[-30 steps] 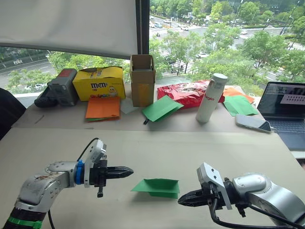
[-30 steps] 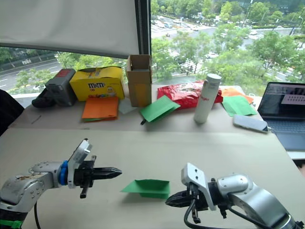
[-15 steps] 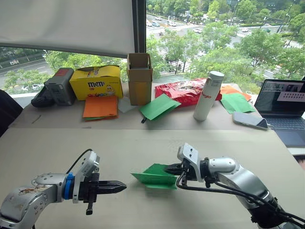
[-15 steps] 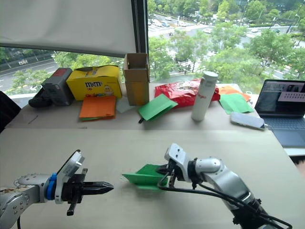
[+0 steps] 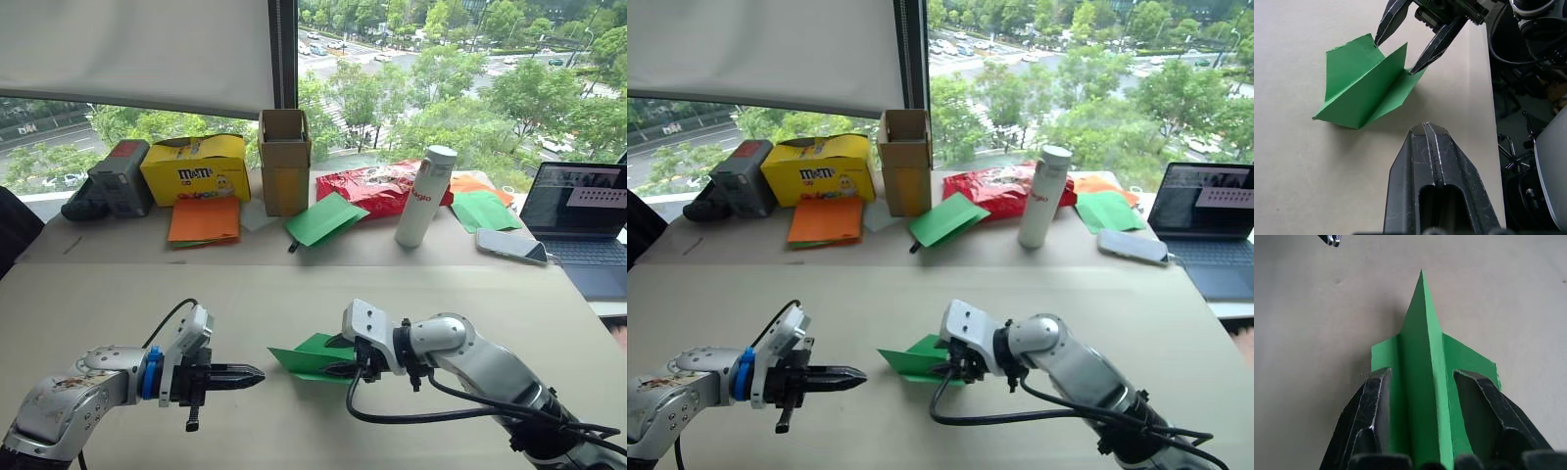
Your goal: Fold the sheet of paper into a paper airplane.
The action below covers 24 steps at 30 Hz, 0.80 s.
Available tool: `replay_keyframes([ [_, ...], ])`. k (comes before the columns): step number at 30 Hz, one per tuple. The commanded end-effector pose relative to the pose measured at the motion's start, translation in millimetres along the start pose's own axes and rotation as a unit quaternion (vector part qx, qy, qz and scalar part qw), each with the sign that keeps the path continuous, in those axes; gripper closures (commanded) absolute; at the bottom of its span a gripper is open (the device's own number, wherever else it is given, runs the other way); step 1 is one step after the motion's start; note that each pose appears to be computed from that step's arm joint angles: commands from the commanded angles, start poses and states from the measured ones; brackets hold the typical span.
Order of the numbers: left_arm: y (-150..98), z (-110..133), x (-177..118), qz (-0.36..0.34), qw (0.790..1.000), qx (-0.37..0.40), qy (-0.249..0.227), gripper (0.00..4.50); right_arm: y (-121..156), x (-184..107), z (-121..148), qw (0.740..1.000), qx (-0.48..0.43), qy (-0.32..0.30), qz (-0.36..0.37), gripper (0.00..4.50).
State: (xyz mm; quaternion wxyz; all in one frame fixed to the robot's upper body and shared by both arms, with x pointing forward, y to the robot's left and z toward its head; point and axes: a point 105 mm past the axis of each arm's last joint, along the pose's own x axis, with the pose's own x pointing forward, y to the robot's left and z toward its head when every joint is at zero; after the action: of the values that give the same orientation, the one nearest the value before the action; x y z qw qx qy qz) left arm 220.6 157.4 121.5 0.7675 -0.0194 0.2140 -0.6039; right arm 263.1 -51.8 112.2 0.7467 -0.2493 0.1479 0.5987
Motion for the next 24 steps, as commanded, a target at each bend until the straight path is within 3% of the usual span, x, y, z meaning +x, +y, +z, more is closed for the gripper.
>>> replay_keyframes([
  [1,1.0,2.7,0.7,0.003,1.0,0.021,0.009,4.5,-0.2,7.0,-2.4,1.0,0.001,0.002,0.001,2.31],
  [4,4.0,4.9,1.9,0.007,1.0,0.026,0.008,4.5,-1.9,8.3,-6.1,1.0,0.007,0.006,-0.001,3.59],
  [7,4.5,5.7,5.5,-0.003,1.0,0.025,0.007,4.5,-5.7,6.2,-3.5,1.0,0.015,-0.001,-0.014,4.46],
  [13,12.6,10.0,23.3,-0.036,0.999,0.035,0.003,4.5,-21.9,-27.6,-7.7,0.995,0.05,-0.012,-0.09,4.46],
  [16,23.2,20.1,29.5,-0.03,0.999,0.044,-0.012,4.5,-42.4,-64.6,-21.0,0.98,0.097,-0.012,-0.175,4.46],
  [20,35.7,29.4,34.9,-0.015,0.998,0.052,-0.027,4.5,-67.3,-122.8,-39.3,0.95,0.14,0.005,-0.278,4.46],
  [24,44.0,34.6,36.4,0.003,0.998,0.056,-0.04,4.5,-103.8,-185.6,-60.9,0.895,0.174,0.036,-0.41,4.46],
])
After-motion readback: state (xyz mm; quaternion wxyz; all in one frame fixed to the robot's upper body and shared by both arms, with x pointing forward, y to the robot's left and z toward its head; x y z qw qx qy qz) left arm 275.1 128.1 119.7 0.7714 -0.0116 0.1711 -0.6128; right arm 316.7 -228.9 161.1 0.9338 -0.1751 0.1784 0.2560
